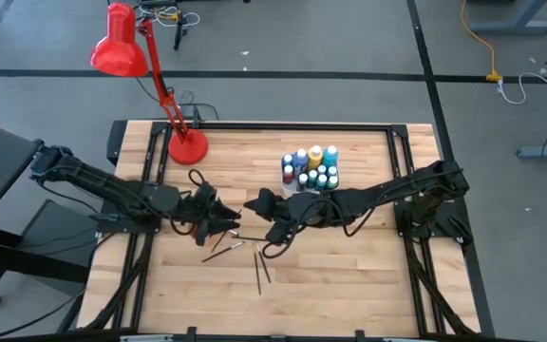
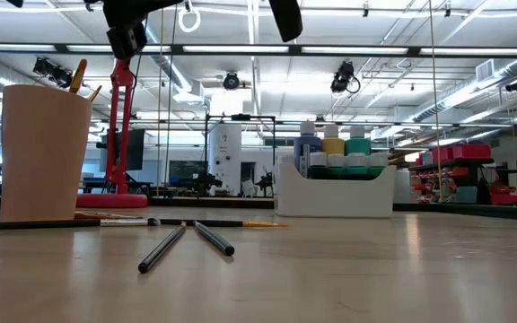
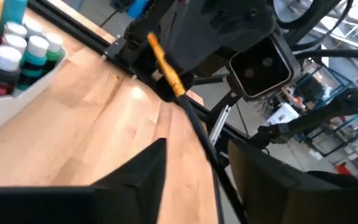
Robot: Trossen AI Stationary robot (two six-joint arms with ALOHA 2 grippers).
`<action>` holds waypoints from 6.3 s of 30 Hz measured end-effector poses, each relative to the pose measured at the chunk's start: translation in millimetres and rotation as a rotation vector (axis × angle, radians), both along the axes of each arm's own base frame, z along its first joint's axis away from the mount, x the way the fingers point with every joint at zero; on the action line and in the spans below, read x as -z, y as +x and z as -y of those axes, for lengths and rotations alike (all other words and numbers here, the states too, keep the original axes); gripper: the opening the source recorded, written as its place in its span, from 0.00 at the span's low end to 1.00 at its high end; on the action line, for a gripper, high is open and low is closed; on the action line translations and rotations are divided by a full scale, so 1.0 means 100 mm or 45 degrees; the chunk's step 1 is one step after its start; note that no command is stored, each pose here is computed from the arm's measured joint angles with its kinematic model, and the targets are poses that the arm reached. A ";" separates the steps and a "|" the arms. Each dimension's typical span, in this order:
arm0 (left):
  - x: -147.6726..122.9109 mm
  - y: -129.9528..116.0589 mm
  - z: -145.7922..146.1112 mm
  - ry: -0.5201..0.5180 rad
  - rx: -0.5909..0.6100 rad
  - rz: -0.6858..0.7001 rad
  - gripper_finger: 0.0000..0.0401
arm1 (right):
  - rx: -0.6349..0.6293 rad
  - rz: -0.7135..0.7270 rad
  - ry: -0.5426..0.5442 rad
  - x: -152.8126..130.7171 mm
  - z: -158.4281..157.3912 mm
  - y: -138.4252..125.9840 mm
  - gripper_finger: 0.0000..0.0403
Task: Pick & Place Paint Supplies
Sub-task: Put the gold paint brush into the orange cup
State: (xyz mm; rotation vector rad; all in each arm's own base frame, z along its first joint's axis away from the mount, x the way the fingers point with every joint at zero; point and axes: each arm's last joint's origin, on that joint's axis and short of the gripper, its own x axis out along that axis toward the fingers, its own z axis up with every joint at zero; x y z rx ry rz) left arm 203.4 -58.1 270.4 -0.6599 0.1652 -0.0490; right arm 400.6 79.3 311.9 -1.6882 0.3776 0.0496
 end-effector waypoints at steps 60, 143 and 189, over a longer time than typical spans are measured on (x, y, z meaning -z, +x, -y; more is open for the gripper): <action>1.02 -0.65 0.34 0.679 -0.652 -0.020 0.10 | 0.581 0.135 1.188 0.27 0.03 -0.10 0.22; 0.29 -0.48 0.51 1.020 -0.580 0.170 0.23 | 0.827 -0.339 1.881 2.05 0.05 -0.59 0.03; 0.57 0.10 0.12 -0.306 0.052 0.167 0.49 | -0.610 0.186 -0.160 0.38 -0.10 -0.32 0.00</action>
